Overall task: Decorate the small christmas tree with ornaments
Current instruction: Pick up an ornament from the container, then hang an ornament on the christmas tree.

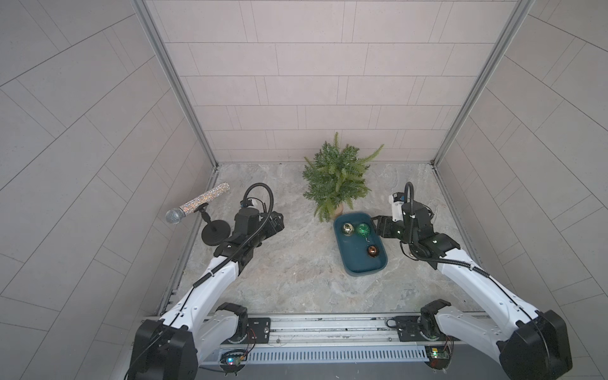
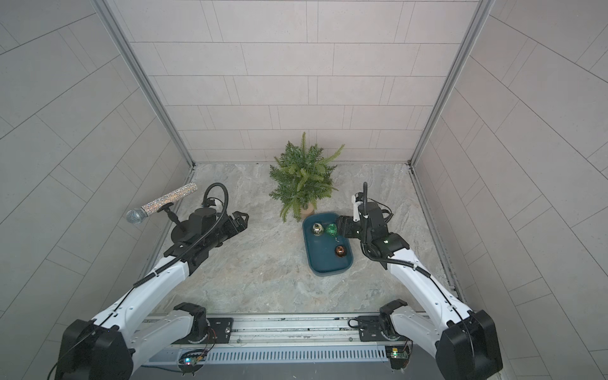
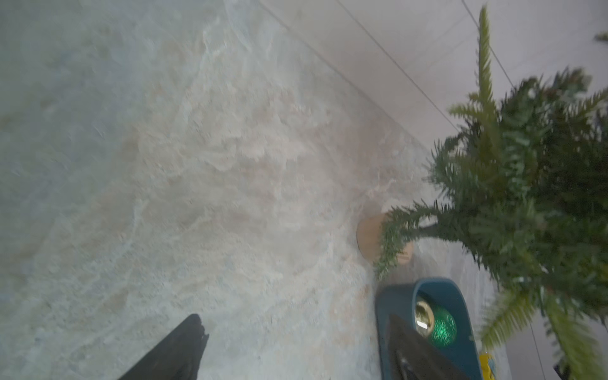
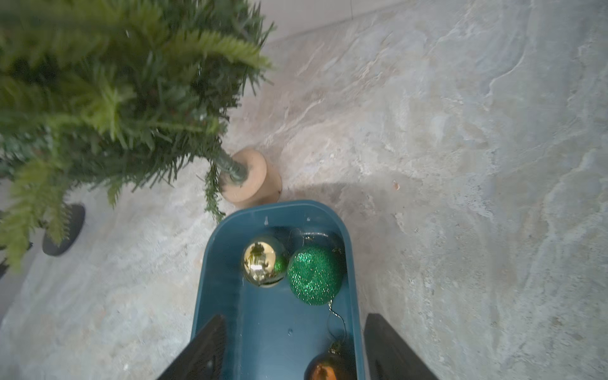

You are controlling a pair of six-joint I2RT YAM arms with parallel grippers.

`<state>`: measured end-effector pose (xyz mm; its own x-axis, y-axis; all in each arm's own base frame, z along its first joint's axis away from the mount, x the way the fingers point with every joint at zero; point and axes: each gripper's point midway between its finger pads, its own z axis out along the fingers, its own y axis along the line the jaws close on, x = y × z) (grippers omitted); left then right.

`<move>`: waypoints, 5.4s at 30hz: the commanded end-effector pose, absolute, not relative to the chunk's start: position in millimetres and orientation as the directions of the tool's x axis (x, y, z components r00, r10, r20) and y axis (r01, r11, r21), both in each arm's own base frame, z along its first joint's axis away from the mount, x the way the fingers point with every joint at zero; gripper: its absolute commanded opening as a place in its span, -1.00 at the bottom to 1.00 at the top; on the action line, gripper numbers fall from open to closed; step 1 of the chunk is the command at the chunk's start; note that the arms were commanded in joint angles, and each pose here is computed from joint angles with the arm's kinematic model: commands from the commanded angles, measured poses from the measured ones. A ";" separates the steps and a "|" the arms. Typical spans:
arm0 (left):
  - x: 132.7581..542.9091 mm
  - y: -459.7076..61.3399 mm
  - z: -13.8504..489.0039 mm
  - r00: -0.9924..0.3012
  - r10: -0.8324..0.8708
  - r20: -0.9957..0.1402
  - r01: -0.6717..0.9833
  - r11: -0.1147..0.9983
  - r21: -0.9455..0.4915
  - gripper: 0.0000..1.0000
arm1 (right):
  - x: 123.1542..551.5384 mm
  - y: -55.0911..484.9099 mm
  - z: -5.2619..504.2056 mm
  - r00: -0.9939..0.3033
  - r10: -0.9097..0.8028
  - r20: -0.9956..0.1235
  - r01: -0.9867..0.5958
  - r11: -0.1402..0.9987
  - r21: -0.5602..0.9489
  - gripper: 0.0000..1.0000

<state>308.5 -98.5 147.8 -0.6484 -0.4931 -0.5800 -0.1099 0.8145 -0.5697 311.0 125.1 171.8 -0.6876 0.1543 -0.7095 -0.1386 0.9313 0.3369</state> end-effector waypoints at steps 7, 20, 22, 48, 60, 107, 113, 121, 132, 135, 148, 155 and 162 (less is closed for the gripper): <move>258.2 -105.6 132.9 -0.747 -0.443 -0.496 -0.097 0.810 -0.578 0.80 | 307.5 138.0 135.1 -0.780 -0.080 -0.621 -0.165 0.983 0.080 0.33; 245.1 -104.5 121.3 -0.758 -0.459 -0.462 -0.121 0.797 -0.592 0.80 | 337.0 155.6 106.1 -0.808 -0.138 -0.572 -0.167 0.986 -0.002 0.37; 245.2 -104.6 121.4 -0.759 -0.460 -0.461 -0.123 0.796 -0.592 0.80 | 341.6 157.0 101.2 -0.813 -0.142 -0.565 -0.163 0.987 -0.014 0.39; 239.3 -101.2 113.1 -0.749 -0.491 -0.444 -0.154 0.782 -0.604 0.80 | 347.2 152.4 57.1 -0.822 -0.130 -0.555 -0.120 0.991 -0.054 0.47; 237.2 -100.1 112.0 -0.744 -0.506 -0.437 -0.167 0.773 -0.611 0.80 | 348.1 154.4 37.0 -0.834 -0.125 -0.537 -0.117 0.992 -0.049 0.36; 225.7 -206.5 284.2 -0.662 -0.268 -0.700 0.440 0.617 -0.652 -0.04 | 229.8 191.8 288.3 -0.696 0.027 -0.718 -0.458 0.753 0.472 0.17; 225.0 -238.7 303.7 -0.627 -0.184 -0.757 0.537 0.601 -0.592 -0.11 | 230.2 197.4 309.3 -0.705 0.051 -0.708 -0.458 0.729 0.509 0.17; 221.5 -284.1 315.9 -0.574 -0.091 -0.814 0.633 0.580 -0.512 -0.08 | 226.9 204.0 330.6 -0.707 0.077 -0.703 -0.473 0.686 0.552 0.16; 226.4 -322.5 326.8 -0.494 -0.058 -0.867 0.690 0.580 -0.433 0.05 | 221.3 207.6 342.5 -0.710 0.110 -0.696 -0.481 0.646 0.593 0.16; 227.8 -329.4 328.0 -0.476 -0.053 -0.878 0.700 0.581 -0.415 0.06 | 221.0 208.2 346.0 -0.706 0.117 -0.698 -0.485 0.638 0.598 0.15; 236.8 -334.8 330.1 -0.440 -0.058 -0.896 0.697 0.607 -0.381 -0.39 | 219.2 209.2 348.5 -0.704 0.141 -0.697 -0.490 0.613 0.619 0.15; 239.4 -333.7 332.5 -0.429 -0.064 -0.901 0.692 0.617 -0.373 -0.71 | 219.0 206.9 347.6 -0.704 0.150 -0.694 -0.485 0.612 0.624 0.14; 238.0 -330.2 334.6 -0.419 -0.063 -0.906 0.694 0.621 -0.365 -0.85 | 221.1 203.1 349.4 -0.698 0.167 -0.696 -0.479 0.614 0.627 0.14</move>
<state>237.6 -331.8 312.4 -0.4632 -0.0274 -0.8858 0.6804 0.6294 -0.3753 221.8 204.9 339.4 -0.7200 0.1432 -0.6790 -0.4621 0.6310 0.6231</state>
